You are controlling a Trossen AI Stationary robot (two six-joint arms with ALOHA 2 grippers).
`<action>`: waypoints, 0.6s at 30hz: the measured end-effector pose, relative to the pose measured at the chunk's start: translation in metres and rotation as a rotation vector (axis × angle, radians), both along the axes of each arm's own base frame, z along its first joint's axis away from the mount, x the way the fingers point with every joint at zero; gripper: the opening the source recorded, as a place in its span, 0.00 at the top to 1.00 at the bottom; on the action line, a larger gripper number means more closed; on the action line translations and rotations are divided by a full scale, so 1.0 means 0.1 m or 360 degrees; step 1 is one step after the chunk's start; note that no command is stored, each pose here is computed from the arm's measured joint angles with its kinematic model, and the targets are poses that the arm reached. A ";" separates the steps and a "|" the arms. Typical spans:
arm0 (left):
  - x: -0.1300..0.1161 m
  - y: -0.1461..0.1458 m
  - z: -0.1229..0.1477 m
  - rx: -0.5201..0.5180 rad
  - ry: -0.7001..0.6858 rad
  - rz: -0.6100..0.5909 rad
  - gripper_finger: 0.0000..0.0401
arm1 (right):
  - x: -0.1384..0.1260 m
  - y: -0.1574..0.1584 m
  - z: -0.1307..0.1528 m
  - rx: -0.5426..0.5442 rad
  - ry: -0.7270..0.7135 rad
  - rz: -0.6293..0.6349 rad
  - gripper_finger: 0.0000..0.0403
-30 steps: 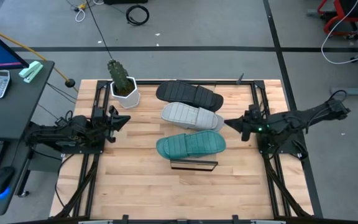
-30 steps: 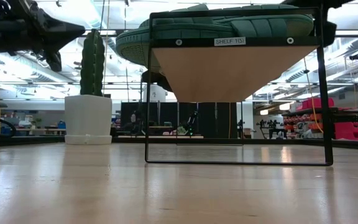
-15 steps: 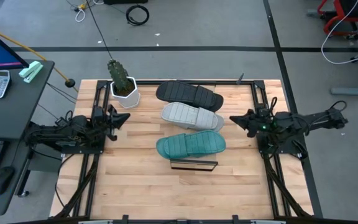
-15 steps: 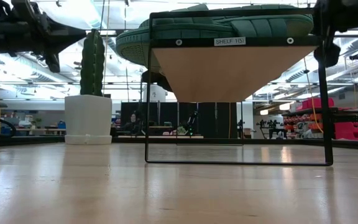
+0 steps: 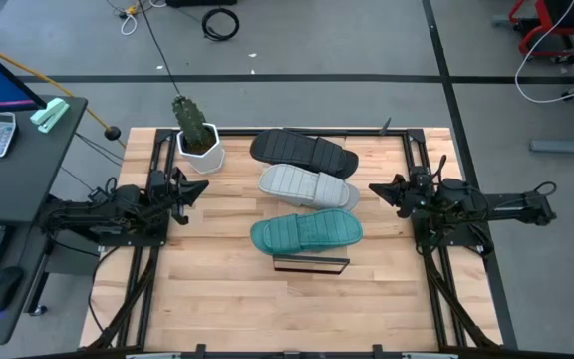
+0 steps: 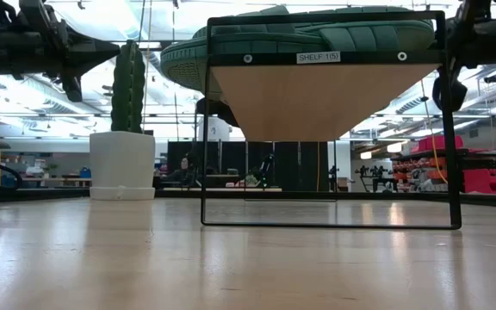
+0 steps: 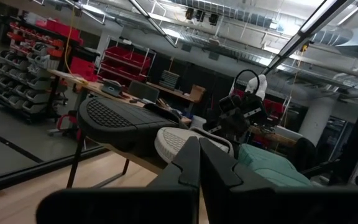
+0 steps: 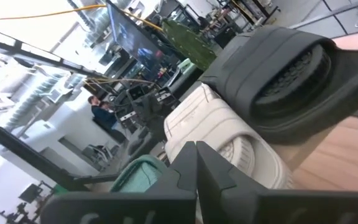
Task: Pick and place slides into the shelf
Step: Return to Home Position
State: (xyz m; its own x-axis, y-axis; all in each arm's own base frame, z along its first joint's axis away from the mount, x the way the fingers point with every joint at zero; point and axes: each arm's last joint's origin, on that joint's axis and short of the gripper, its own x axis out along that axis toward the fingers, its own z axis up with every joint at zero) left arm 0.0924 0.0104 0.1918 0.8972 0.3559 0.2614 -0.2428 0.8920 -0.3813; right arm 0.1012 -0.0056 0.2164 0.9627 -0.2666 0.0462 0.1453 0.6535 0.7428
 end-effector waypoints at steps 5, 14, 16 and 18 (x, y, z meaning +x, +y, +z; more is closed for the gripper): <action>0.00 0.00 -0.01 0.0001 0.0014 0.0000 0.95 | -0.02 -0.01 0.02 -0.0156 0.0005 0.0023 1.00; 0.00 0.00 -0.01 0.0001 0.0016 0.0000 0.90 | -0.02 0.00 0.04 -0.0528 0.0077 0.0073 1.00; 0.00 0.00 -0.01 0.0001 0.0017 0.0000 0.90 | -0.02 0.00 0.04 -0.0590 0.0087 0.0096 1.00; 0.00 0.00 -0.01 0.0001 0.0017 0.0000 0.91 | -0.02 0.01 0.04 -0.0641 0.0093 0.0118 1.00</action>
State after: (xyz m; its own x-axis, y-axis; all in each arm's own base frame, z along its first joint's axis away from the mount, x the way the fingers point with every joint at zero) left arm 0.0927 0.0104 0.1909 0.9000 0.3556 0.2522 -0.2466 0.8923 -0.3780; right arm 0.0993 -0.0047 0.2202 0.9827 -0.1679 0.0775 0.1209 0.9005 0.4177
